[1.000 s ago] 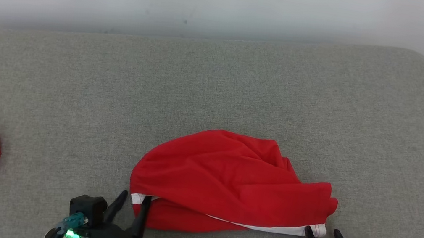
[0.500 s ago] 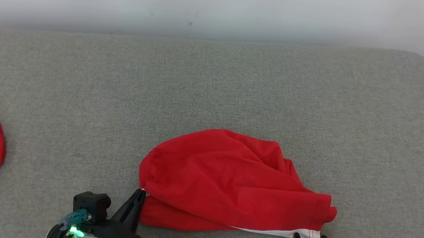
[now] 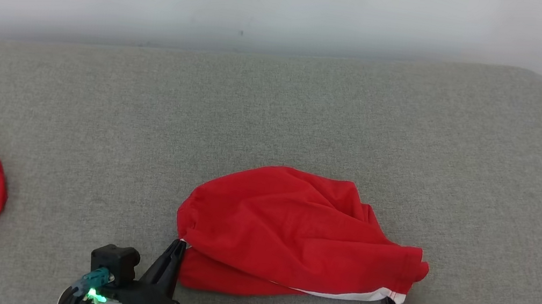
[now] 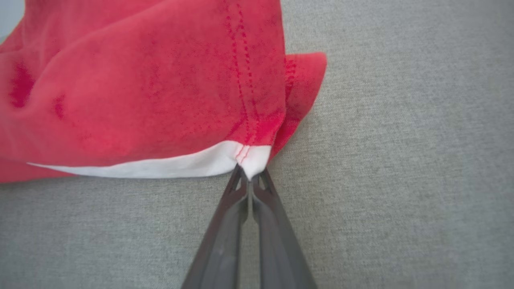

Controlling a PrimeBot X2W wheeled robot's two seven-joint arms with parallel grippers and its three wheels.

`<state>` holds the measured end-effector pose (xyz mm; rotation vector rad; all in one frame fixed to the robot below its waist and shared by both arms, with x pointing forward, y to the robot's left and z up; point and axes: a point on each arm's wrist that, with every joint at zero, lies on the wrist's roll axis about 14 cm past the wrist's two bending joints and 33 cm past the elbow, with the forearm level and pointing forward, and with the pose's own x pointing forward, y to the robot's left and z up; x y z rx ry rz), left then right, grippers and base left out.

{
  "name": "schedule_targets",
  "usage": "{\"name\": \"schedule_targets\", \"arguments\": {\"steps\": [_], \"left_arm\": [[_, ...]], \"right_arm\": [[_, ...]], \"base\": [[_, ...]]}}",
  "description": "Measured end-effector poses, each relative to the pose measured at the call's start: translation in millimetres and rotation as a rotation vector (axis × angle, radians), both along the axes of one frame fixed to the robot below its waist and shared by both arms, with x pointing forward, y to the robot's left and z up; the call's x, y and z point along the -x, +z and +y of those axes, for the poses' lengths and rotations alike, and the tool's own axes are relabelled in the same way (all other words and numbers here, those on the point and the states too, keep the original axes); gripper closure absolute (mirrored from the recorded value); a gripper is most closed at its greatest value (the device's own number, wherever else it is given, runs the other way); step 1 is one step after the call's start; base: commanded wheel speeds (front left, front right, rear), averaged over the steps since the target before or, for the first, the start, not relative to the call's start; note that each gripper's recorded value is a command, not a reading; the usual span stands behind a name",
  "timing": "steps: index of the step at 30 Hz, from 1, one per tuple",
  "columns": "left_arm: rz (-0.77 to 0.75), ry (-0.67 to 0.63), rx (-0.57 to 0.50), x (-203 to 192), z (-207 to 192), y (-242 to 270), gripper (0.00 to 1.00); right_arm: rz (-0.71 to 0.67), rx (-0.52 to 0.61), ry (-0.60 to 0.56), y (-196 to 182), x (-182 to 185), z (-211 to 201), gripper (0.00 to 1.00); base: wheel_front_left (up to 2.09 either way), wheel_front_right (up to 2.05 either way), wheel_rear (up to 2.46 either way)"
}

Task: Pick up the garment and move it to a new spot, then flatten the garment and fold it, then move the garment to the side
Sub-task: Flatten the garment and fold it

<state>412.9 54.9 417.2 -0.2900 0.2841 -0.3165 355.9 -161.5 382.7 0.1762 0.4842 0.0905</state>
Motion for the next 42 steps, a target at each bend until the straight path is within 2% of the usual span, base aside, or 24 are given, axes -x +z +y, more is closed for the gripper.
{"name": "schedule_targets", "arguments": {"steps": [5,9,12,16,20,24,27,28,33,36,39,42], "left_arm": [[-0.048,-0.004,0.047,0.3,-2.6,18.1,1.00],[-0.142,-0.001,0.111,-7.7,-4.8,52.1,1.00],[-0.196,-0.010,0.187,-10.3,-10.7,76.5,1.00],[-0.228,-0.066,0.280,-12.5,-27.9,107.2,1.00],[-0.237,-0.101,0.393,-29.3,-37.3,141.9,1.00],[-0.259,-0.138,0.425,-44.0,-41.2,167.3,1.00],[-0.311,-0.208,0.388,-56.4,-48.7,194.5,1.00],[-0.335,-0.239,0.369,-65.5,-51.6,207.6,1.00],[-0.388,-0.275,0.378,-101.4,-54.1,245.8,1.00],[-0.381,-0.200,0.434,-140.4,-39.5,262.1,1.00],[-0.435,-0.114,0.430,-180.5,-18.8,282.3,1.00],[-0.528,-0.057,0.465,-212.0,-4.9,308.3,1.00]], "right_arm": [[-0.094,-0.032,0.005,24.0,-5.0,6.7,1.00],[-0.191,-0.105,-0.010,60.3,-10.5,6.8,1.00],[-0.280,-0.142,-0.004,97.2,-16.2,3.4,1.00],[-0.424,-0.282,-0.023,157.1,-27.3,0.2,1.00],[-0.533,-0.314,0.016,207.9,-46.9,0.9,1.00],[-0.611,-0.358,0.048,244.7,-61.8,3.9,1.00],[-0.668,-0.355,0.081,274.0,-76.0,6.3,1.00],[-0.694,-0.397,0.091,290.7,-87.1,6.4,1.00],[-0.707,-0.352,0.066,307.8,-133.6,-4.1,1.00],[-0.723,-0.431,0.051,322.8,-169.9,-6.4,1.00],[-0.768,-0.350,0.064,333.5,-204.9,3.2,1.00],[-0.848,-0.435,0.000,351.1,-237.1,-12.0,1.00]], "base": [[0.00,0.00,0.00],[0.00,0.00,0.00],[0.00,0.00,0.00],[0.00,0.00,0.00],[0.00,0.00,0.00],[0.00,0.00,0.00],[0.00,0.00,0.00],[0.00,0.00,0.00],[0.00,0.00,0.00],[0.00,0.00,0.00],[0.00,0.00,0.00],[0.00,0.00,0.00]]}}
